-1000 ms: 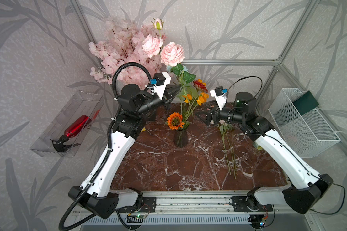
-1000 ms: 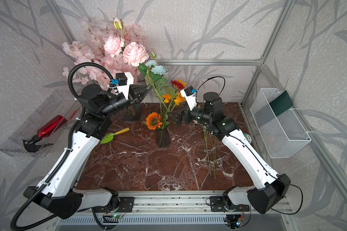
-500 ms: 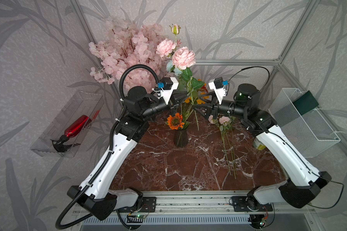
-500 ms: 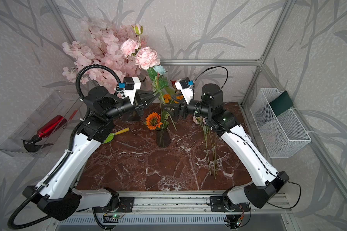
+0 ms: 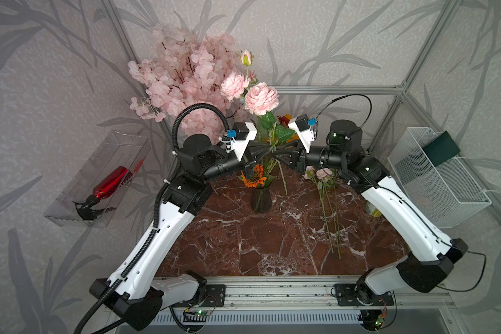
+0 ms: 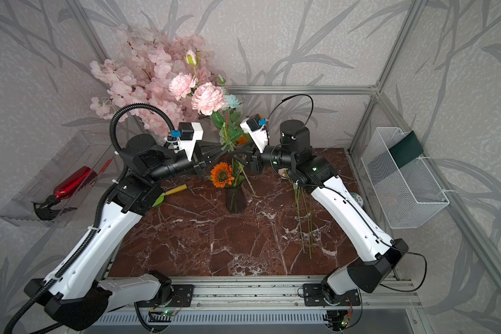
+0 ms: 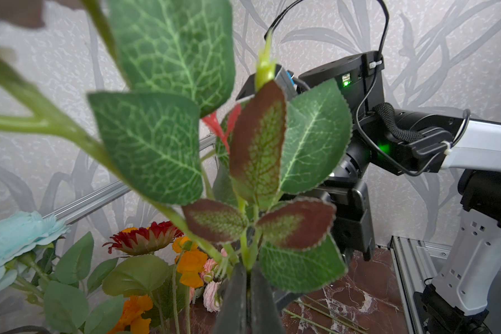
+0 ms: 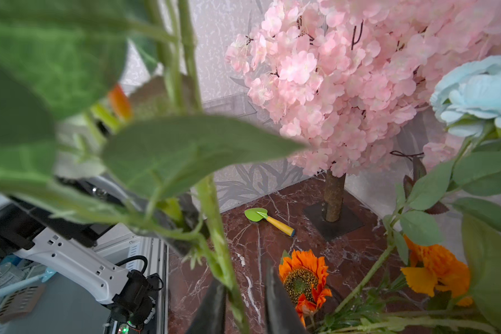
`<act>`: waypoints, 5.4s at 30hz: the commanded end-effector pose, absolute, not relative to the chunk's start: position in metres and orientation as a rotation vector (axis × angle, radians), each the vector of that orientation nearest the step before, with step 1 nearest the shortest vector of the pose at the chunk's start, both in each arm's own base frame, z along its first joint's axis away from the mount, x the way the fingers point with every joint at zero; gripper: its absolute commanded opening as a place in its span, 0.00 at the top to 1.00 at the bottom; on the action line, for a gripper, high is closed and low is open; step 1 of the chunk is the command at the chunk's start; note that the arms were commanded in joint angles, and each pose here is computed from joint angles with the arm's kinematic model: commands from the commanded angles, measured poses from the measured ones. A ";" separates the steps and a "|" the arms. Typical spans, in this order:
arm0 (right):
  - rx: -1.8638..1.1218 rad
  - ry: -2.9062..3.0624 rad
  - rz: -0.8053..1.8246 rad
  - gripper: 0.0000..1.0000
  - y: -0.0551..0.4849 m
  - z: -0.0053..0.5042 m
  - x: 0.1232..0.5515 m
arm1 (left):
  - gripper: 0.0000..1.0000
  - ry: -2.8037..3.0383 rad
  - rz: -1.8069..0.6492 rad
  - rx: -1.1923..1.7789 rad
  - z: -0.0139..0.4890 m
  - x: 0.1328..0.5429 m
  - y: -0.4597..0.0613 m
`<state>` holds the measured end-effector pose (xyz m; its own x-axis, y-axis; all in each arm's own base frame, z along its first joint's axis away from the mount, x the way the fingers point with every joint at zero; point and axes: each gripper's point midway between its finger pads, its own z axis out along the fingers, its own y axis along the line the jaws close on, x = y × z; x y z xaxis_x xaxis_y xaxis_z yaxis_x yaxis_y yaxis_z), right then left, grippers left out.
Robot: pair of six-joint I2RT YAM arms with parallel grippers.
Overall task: Pick out pink flowers from the vase
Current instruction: Place the flower at the center of the board.
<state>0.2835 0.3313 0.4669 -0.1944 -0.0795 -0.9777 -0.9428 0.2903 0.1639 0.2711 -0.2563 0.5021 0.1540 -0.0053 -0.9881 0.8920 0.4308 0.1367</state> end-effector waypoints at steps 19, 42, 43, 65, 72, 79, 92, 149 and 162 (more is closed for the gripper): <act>-0.951 1.566 0.857 1.00 0.313 0.465 0.277 | 0.21 1.280 -0.637 0.869 0.446 0.267 -0.235; -0.345 1.930 0.405 1.00 0.107 0.416 0.299 | 0.01 1.391 -0.464 1.184 0.340 0.245 -0.306; -0.323 1.953 0.384 1.00 0.101 0.409 0.300 | 0.01 1.391 -0.460 1.193 0.339 0.244 -0.308; -0.151 2.355 0.183 1.00 0.064 0.209 0.334 | 0.01 1.460 -0.517 1.208 0.310 0.235 -0.317; -0.107 2.346 0.203 1.00 0.068 0.185 0.357 | 0.01 1.480 -0.504 1.195 0.306 0.232 -0.309; -0.056 2.367 0.223 1.00 0.070 0.165 0.377 | 0.01 1.508 -0.486 1.172 0.297 0.228 -0.299; 0.012 2.466 0.081 1.00 0.051 0.125 0.390 | 0.01 1.533 -0.454 1.162 0.287 0.227 -0.289; -0.090 2.214 0.228 0.18 0.082 0.200 0.369 | 0.01 1.550 -0.323 0.977 0.326 0.242 -0.258; -0.036 2.216 0.271 0.01 0.058 0.203 0.312 | 0.01 1.854 0.291 0.296 0.318 0.284 -0.089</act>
